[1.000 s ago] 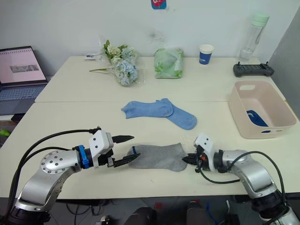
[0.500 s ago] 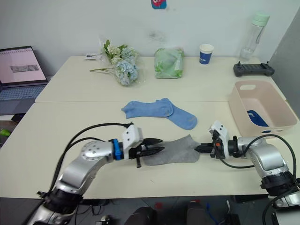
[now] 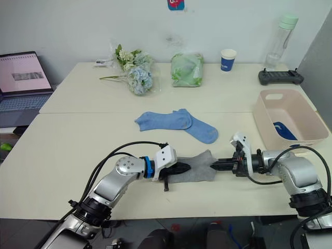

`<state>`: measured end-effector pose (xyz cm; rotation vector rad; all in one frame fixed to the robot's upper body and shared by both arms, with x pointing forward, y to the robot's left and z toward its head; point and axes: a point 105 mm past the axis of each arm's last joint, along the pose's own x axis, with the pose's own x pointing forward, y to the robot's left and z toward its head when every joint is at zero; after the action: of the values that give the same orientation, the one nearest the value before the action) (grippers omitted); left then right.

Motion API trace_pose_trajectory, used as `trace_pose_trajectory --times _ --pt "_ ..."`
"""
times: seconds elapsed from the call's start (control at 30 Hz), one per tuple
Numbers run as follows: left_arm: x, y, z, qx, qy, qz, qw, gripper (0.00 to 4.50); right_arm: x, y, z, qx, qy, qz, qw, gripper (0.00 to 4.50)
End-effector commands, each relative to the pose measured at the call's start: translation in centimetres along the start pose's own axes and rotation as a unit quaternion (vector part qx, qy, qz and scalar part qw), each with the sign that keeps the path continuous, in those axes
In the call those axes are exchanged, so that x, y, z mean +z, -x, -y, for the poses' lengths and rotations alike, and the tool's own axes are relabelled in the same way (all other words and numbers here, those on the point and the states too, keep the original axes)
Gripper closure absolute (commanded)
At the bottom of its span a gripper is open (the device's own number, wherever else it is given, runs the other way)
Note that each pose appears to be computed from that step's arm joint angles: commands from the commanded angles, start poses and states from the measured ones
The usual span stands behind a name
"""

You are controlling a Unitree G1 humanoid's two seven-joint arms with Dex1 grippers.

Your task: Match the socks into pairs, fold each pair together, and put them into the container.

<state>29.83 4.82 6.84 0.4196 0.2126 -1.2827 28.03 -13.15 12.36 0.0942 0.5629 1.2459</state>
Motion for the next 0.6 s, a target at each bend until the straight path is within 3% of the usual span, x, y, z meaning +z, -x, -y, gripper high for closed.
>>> trace_pose_trajectory --times 0.03,0.2,0.33,0.5,0.6 --pt "-1.7 -0.1 0.7 -0.018 0.009 -0.033 0.999 4.47 3.1 -0.7 -2.3 0.051 0.002 0.053 0.997 4.50" --pt "-0.5 0.7 0.0 -0.002 0.012 -0.002 1.000 4.47 4.8 -3.8 -3.8 0.085 -0.013 0.082 0.993 4.50" --pt "2.9 5.3 -1.0 0.021 0.031 0.039 0.999 4.47 4.3 -5.6 -3.8 0.087 -0.018 0.077 0.993 4.50" --pt "4.3 12.3 -0.7 0.059 0.006 -0.012 0.998 4.47 3.9 -8.0 -4.3 0.097 0.010 0.051 0.994 4.50" --pt "4.6 14.9 -1.0 0.096 0.002 -0.027 0.995 4.47 3.5 -9.6 -4.3 0.099 0.022 0.033 0.994 4.50"
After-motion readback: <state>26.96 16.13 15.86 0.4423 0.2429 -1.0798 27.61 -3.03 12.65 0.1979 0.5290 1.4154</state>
